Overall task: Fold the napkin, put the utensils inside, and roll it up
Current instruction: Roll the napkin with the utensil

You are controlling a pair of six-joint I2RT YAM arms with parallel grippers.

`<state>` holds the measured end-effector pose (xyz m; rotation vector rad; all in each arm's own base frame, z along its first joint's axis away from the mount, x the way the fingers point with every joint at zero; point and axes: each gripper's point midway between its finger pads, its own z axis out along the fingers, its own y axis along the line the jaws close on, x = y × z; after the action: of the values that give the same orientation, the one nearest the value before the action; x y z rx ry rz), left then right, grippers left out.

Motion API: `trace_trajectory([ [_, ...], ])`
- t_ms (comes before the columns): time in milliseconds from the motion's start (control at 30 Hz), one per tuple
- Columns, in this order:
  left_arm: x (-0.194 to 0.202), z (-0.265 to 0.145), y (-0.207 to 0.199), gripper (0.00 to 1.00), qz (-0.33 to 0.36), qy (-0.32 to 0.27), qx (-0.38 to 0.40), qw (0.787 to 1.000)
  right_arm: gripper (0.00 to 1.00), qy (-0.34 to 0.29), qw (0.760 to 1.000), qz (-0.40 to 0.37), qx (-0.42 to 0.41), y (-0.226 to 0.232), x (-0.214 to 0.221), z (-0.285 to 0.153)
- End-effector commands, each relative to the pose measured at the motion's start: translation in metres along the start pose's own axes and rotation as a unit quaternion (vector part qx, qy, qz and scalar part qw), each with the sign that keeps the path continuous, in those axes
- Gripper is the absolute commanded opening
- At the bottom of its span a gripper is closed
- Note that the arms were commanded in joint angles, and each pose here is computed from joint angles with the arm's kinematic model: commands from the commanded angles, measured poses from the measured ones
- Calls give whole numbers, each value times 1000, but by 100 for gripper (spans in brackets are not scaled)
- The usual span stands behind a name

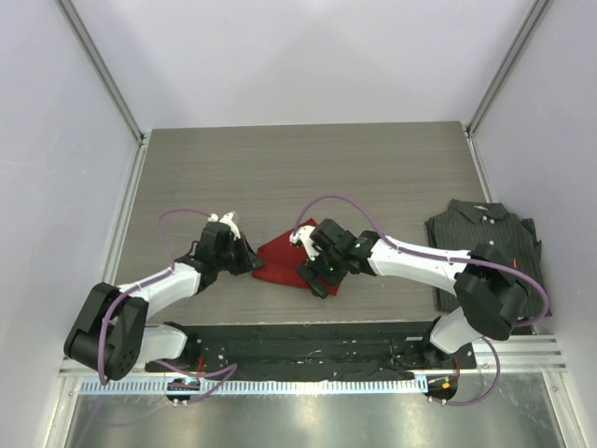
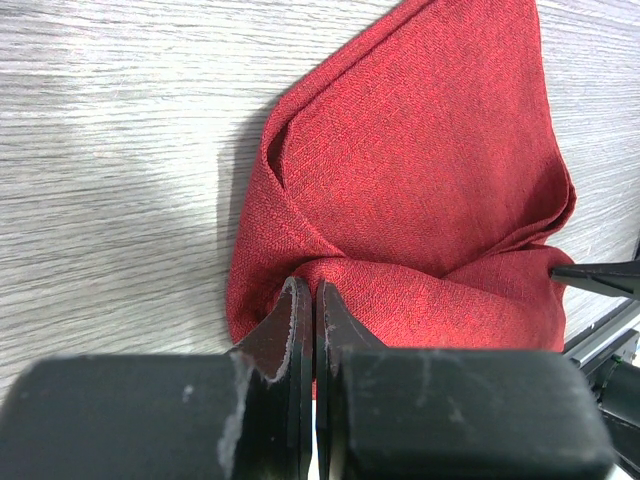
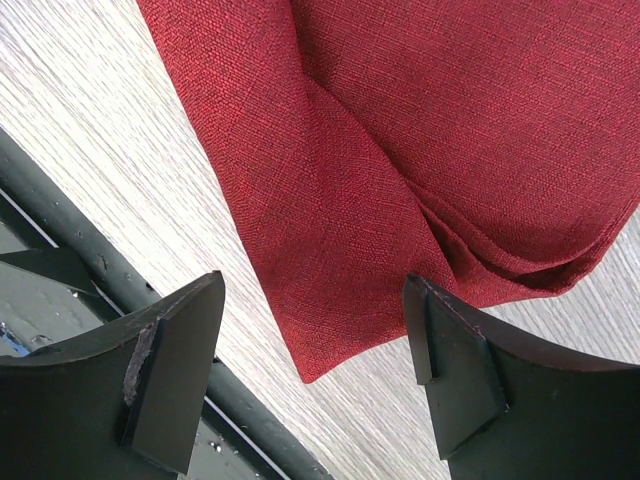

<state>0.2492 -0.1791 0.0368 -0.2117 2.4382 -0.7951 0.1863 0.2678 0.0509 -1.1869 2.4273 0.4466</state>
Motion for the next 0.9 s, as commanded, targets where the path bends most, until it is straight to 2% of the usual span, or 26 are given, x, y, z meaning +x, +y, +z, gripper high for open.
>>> trace_trajectory([
  [0,1,0,0,0,-1,13,-4,1000,81,-36,999,-28,6,-2,-25,-9],
  [267,2,1,-1,0,-2,17,-2,1000,85,-28,998,-40,29,-12,-28,-8],
  [600,3,2,0,0,-5,18,-3,1000,85,14,999,-31,1,-11,-10,13],
  [800,2,2,-2,0,-5,18,1,1000,79,39,999,-16,-25,-4,-1,15],
  [867,1,2,-1,0,-5,16,0,1000,74,57,998,-6,-27,-4,6,17],
])
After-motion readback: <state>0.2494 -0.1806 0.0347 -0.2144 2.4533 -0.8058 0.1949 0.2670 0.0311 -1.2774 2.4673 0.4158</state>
